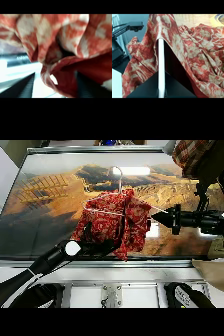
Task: Fold the clothes and pants, and hang the long-sleeved shirts on hangers.
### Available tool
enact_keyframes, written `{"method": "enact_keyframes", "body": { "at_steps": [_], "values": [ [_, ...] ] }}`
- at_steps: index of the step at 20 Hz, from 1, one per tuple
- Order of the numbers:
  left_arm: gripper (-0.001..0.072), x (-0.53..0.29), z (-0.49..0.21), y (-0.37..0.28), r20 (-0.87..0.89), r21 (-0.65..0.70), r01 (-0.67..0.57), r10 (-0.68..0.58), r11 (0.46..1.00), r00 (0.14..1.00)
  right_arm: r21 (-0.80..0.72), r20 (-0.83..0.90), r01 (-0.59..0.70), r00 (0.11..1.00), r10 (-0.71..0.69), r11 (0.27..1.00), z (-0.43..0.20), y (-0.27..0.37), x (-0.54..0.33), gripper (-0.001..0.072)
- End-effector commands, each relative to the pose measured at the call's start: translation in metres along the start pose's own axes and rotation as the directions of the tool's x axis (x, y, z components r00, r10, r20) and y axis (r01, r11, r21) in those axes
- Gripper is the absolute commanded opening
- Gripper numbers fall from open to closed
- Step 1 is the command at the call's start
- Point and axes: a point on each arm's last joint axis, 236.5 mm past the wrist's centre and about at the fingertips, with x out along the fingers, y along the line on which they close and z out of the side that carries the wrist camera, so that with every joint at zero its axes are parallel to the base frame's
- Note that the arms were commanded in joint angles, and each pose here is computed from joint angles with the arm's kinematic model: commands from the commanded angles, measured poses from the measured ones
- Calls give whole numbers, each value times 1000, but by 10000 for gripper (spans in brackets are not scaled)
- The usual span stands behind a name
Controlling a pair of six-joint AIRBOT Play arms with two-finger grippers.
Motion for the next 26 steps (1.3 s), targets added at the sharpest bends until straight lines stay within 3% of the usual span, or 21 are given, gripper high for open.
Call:
{"method": "enact_keyframes", "body": {
  "at_steps": [1, 2, 11, 17, 26],
  "values": [
    [152, 4, -13, 2, -39, 16, -13, 13, 1000, 999, -4, 1, 0, 1000, 0, 1000, 1, 1, 0, 9],
    [22, 2, -8, 4, -35, 20, -15, 16, 1000, 999, -7, 3, 3, 1000, -3, 1000, 4, 4, -1, 9],
    [21, -113, 73, -6, 229, 25, 126, -128, 992, 965, -42, 140, -3, 990, 9, 999, 50, 32, -10, 8],
    [20, -169, 121, 37, 366, 1, -26, 24, 1000, 930, -26, 144, -98, 985, 100, 995, 51, 54, -11, 8],
    [21, -201, 188, 18, 388, 109, -179, 124, 978, 913, -35, 138, -115, 983, 119, 993, 51, 63, -12, 8]
  ]
}}
